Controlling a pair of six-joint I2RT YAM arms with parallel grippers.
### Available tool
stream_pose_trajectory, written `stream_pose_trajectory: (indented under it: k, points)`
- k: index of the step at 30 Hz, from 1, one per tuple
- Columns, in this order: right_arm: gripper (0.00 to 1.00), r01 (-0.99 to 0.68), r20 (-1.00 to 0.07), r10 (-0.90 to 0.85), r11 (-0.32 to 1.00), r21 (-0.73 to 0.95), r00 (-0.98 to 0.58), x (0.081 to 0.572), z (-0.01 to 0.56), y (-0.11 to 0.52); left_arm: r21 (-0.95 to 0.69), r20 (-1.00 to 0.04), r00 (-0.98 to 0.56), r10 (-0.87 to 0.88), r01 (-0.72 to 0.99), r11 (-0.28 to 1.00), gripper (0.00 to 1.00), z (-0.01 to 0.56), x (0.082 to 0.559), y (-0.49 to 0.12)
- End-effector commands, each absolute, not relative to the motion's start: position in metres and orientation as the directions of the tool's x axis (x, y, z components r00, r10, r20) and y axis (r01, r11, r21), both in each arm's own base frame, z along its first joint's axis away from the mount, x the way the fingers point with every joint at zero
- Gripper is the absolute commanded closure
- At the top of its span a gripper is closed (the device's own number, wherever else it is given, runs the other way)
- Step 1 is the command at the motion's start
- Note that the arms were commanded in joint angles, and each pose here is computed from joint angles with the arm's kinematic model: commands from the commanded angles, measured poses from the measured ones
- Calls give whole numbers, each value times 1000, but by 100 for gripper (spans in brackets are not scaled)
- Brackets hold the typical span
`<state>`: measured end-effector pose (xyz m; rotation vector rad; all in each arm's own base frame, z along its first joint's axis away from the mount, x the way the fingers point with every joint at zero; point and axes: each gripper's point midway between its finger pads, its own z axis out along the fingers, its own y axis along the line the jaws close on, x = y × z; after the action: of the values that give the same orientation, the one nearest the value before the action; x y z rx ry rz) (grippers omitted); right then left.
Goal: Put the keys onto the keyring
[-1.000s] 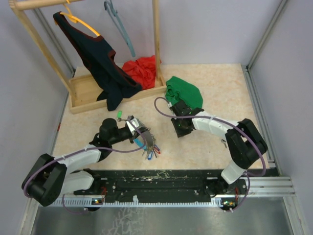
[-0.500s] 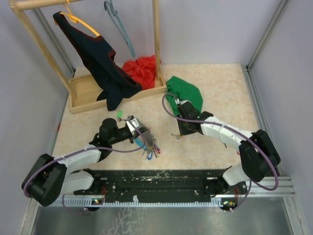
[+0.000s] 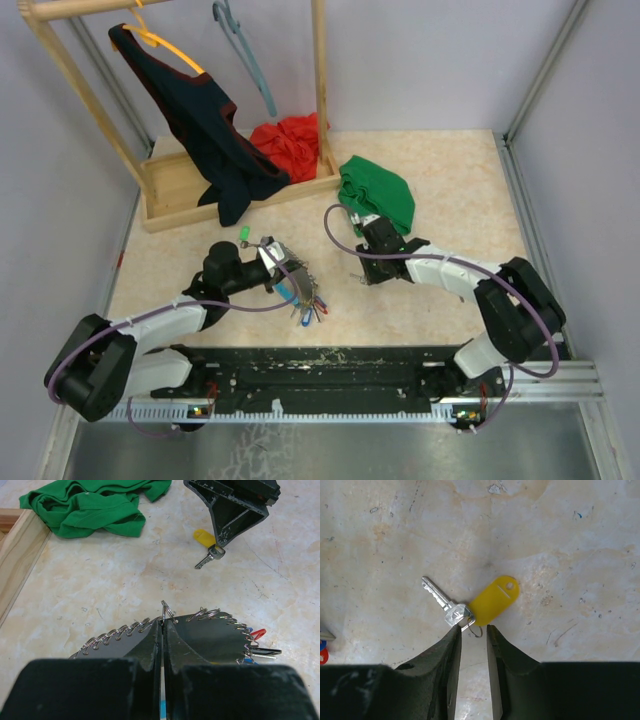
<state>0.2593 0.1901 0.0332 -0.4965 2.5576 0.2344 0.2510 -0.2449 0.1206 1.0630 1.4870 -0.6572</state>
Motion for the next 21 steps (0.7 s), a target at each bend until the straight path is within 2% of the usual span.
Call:
stream_pose_trajectory:
  k: [1,5,13,16,21]
  points:
    - [73,-414,-571,-307,908,65,-761,273,33,198,179,-972,93,215,886,429,99,140,255,-250]
    - [77,-408,-557,-307,911,64,-771,273,27,198,180,-972,93,216,886,428,99,140,255,-250]
    - [100,-389,-531,-307,920,46,-790,263,46,187,178,-972,94,214,890,419,99,140,253,-251]
    - [100,-373,-504,-307,927,33,-807,255,73,179,181,-972,99,211,892,414,99,141,253,-252]
    - [100,-341,-363,-311,940,22,-879,226,101,163,183,-973,105,207,895,407,99,142,251,-252]
